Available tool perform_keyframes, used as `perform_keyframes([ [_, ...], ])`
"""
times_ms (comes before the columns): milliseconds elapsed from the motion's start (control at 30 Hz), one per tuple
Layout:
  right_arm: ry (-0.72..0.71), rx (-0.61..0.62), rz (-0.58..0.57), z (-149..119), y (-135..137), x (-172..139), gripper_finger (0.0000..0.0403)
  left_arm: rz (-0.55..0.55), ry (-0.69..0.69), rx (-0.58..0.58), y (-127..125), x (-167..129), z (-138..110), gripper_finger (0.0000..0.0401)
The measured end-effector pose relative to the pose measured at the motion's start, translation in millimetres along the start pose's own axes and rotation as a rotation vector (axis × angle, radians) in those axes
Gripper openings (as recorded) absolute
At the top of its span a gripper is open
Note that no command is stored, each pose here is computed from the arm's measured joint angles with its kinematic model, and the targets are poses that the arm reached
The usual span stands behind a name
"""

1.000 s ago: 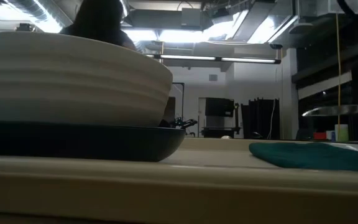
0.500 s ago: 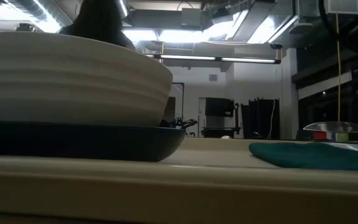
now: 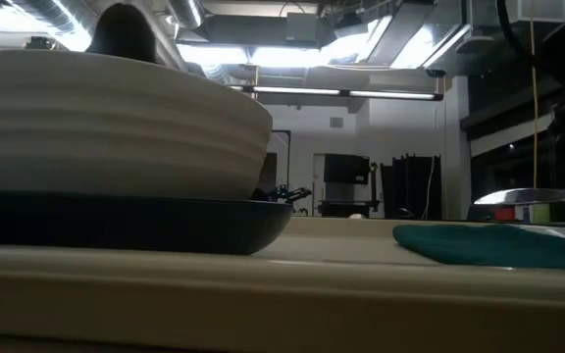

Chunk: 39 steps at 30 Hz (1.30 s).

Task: Set up tray
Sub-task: Put the orange knife on the napkin

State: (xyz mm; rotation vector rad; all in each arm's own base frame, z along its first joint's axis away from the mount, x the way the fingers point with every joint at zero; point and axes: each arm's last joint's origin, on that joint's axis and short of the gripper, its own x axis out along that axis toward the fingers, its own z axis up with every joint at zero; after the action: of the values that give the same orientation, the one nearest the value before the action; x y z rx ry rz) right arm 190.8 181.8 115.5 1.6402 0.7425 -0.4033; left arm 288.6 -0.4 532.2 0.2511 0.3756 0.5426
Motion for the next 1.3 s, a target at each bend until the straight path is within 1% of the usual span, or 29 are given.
perform_keyframes([
  [100,0.009,0.006,0.011,-1,1,0,0.0040,0.000,0.000,0.002,0,0,0,0.0050],
  [333,0.009,0.007,0.012,-1,1,0,0.0031,0.000,0.000,0.009,0,0,0,0.0048],
  [567,-0.006,0.008,0.007,0,0,0,0.0042,0.000,0.000,0.010,0,0,0,0.0047],
  [800,-0.045,0.018,0.016,5,3,2,0.0031,-0.001,0.000,0.011,0,0,0,0.0049],
  [1033,-0.051,0.020,0.017,6,3,2,0.0031,-0.001,0.000,0.012,0,0,0,0.0045],
  [1133,-0.059,0.015,0.005,3,8,3,0.0026,-0.001,0.000,0.027,0,0,0,0.0046],
  [1300,-0.103,-0.015,-0.061,-2,16,2,0.0027,-0.001,0.000,0.030,0,0,0,0.0046],
])
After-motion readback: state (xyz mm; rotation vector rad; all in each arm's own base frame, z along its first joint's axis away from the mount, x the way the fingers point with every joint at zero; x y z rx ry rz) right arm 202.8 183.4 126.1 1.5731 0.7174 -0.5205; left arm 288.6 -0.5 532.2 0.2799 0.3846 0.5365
